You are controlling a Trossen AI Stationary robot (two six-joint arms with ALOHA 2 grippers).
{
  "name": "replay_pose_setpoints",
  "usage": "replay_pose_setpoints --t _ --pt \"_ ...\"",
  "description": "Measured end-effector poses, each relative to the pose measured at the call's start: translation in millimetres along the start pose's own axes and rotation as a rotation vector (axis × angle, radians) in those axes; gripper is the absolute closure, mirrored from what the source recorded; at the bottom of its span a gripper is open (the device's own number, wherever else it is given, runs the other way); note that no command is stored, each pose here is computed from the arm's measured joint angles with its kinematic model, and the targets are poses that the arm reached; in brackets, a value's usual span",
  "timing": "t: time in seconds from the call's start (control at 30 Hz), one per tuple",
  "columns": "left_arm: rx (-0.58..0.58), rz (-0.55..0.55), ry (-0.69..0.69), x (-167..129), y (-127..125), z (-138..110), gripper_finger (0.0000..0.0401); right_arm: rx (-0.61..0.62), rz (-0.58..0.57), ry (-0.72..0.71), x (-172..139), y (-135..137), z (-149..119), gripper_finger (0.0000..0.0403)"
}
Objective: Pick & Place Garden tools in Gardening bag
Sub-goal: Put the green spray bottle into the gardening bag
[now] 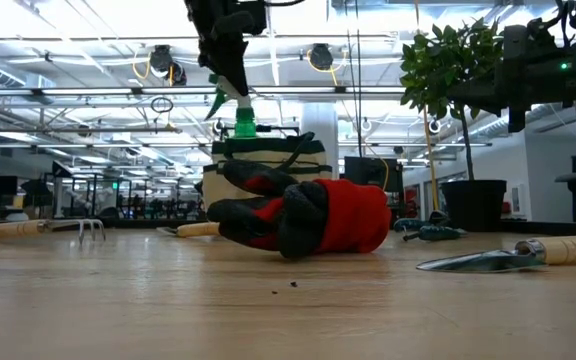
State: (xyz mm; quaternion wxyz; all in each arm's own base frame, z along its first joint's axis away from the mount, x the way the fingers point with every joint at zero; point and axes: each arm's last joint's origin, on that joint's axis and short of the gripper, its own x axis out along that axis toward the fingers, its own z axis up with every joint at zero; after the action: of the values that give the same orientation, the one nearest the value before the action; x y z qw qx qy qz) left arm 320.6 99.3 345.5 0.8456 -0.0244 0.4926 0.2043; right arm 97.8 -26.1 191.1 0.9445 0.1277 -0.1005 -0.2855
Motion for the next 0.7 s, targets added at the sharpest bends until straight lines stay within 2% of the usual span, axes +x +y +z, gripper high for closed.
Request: replay_pose_setpoints --t 0.43,0.7 --pt "-0.018 -0.021 0.096 34.6 7.4 1.2 0.0347 -0.004 0.000 0.000 0.0 0.0 0.0 0.0399" --pt "-0.020 0.007 0.100 36.6 8.1 1.3 0.0267 -0.004 0.000 0.000 0.0 0.0 0.0 0.0399"
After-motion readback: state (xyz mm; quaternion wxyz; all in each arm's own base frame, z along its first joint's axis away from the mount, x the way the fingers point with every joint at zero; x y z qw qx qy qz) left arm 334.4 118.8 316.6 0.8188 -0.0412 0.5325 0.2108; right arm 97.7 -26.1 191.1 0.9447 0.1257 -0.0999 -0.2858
